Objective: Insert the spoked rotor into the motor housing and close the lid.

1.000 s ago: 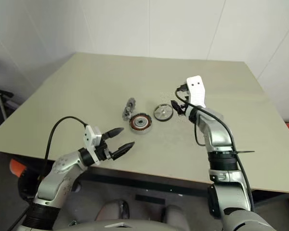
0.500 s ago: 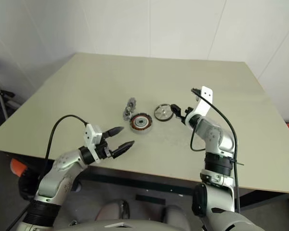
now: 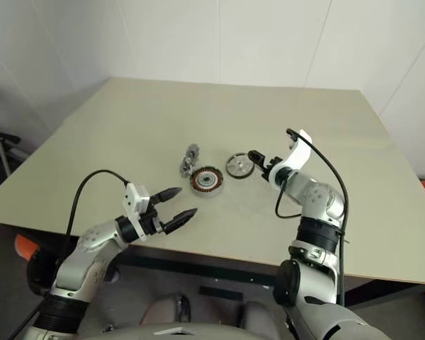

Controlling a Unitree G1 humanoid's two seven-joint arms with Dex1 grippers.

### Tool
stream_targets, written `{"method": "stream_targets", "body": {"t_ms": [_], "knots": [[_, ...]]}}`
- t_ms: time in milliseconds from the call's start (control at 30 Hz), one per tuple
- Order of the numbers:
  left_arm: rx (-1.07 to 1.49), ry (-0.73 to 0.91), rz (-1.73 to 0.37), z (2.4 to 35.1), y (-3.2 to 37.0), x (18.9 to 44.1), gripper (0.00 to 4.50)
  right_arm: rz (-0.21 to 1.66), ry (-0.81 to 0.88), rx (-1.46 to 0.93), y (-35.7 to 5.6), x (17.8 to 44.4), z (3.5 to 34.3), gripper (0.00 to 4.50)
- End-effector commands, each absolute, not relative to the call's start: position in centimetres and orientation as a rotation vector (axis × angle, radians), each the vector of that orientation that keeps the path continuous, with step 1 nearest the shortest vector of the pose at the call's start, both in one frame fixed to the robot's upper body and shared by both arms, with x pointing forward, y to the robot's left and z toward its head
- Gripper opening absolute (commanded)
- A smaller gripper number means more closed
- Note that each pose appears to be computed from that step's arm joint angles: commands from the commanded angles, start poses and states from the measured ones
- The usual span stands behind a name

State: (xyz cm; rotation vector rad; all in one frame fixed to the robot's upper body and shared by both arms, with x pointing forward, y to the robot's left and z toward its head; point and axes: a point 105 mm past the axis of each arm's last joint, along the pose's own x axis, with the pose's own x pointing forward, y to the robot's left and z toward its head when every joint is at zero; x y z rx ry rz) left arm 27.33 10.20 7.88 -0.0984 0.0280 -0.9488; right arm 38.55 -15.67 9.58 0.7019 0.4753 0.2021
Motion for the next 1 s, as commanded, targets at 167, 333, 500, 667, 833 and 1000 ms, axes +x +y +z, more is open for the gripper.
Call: {"method": "stream_targets", "body": {"t_ms": [167,333,500,667,833,1000], "knots": [[-0.081,-0.019,-0.952,9.0,10.6,27.3,4.50,0.272,0.471,0.741,-13.7,38.7,10.6,4.48],[-0.080,-0.020,-0.953,9.0,10.7,27.1,4.50,0.272,0.488,0.750,-13.2,38.6,10.0,4.48],[-0.079,-0.022,-0.953,9.1,10.8,26.9,4.50,0.255,0.497,0.752,-13.2,38.6,9.4,4.48],[-0.079,-0.024,-0.953,9.3,10.7,26.8,4.50,0.239,0.499,0.748,-13.4,38.7,9.2,4.48],[-0.079,-0.025,-0.952,9.4,10.5,27.0,4.50,0.249,0.485,0.782,-13.1,38.9,9.4,4.30],[-0.078,-0.027,-0.952,9.5,10.4,27.0,4.50,0.246,0.474,0.828,-13.0,39.0,9.5,2.82]]}}
